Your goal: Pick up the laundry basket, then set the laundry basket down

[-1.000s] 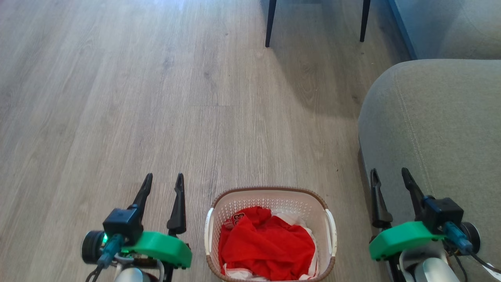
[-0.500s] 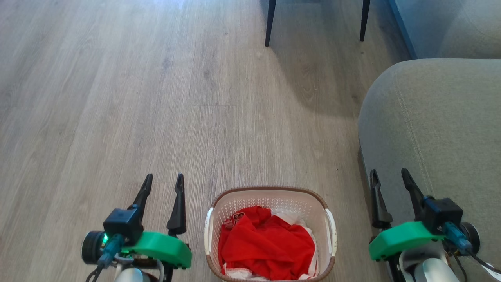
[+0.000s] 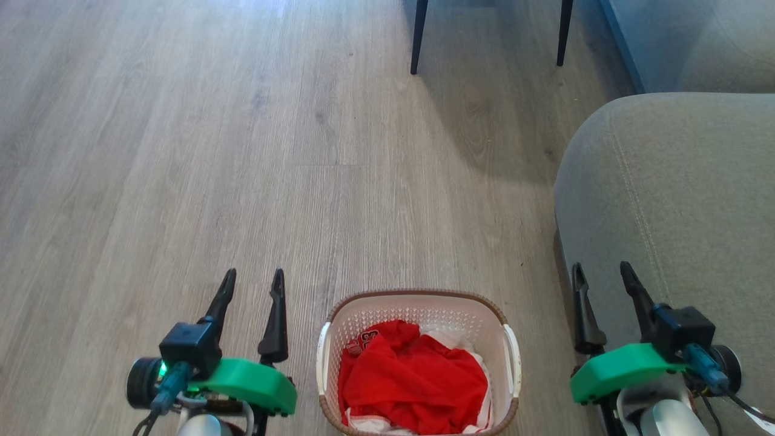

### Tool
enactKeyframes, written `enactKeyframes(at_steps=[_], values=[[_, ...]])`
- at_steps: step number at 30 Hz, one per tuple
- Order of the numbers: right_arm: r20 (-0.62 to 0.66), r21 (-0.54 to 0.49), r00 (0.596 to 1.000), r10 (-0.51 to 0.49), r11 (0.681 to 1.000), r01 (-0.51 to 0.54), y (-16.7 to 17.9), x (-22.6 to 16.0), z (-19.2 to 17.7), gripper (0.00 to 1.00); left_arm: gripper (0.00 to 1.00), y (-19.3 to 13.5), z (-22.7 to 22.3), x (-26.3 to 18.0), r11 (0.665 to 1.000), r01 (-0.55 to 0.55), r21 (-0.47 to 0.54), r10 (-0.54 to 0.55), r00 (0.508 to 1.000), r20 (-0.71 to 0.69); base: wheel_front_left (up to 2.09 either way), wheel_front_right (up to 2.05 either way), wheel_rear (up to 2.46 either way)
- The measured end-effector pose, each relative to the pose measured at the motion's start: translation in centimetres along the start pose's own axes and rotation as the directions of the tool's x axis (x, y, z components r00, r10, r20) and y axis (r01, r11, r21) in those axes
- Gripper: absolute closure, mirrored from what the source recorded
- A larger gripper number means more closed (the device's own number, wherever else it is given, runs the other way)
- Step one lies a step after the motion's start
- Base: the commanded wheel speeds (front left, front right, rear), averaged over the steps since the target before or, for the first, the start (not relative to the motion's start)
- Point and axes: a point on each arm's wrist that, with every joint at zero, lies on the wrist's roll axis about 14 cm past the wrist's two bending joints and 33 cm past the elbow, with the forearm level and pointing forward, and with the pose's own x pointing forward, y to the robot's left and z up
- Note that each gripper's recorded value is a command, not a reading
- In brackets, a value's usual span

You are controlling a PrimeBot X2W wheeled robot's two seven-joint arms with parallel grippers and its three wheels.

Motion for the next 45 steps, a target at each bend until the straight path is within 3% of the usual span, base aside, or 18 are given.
enactKeyframes(at_steps=[5,6,14,32,45], values=[[-0.003,0.001,1.0,0.003,1.0,-0.003,0.1,0.0,-0.1,0.0,0.0,0.1,0.0,0.0,1.0,-0.003,-0.009,0.003,1.0,-0.001,0.0,0.0,0.0],[-0.004,0.001,1.0,0.003,1.0,-0.003,0.1,0.0,-0.1,1.0,1.0,0.1,0.0,0.0,1.0,-0.005,-0.015,0.005,1.0,-0.001,0.0,0.0,0.0],[-0.152,0.041,0.988,-0.035,0.998,0.041,-0.6,-2.4,-4.6,1.0,1.0,1.1,-4.8,-2.7,0.998,-0.055,-0.039,0.048,0.986,-0.162,0.0,0.0,0.0],[-0.165,0.229,0.981,-0.105,0.963,0.142,-2.1,-2.5,-4.7,1.0,1.0,2.1,-5.5,-2.3,0.966,-0.131,-0.223,0.083,0.974,-0.209,0.0,0.0,0.0],[-0.18,0.368,0.971,-0.157,0.905,0.215,-3.4,-2.7,-4.8,1.0,1.0,2.7,-5.5,-1.6,0.915,-0.174,-0.363,0.094,0.969,-0.228,0.0,0.0,0.0]])
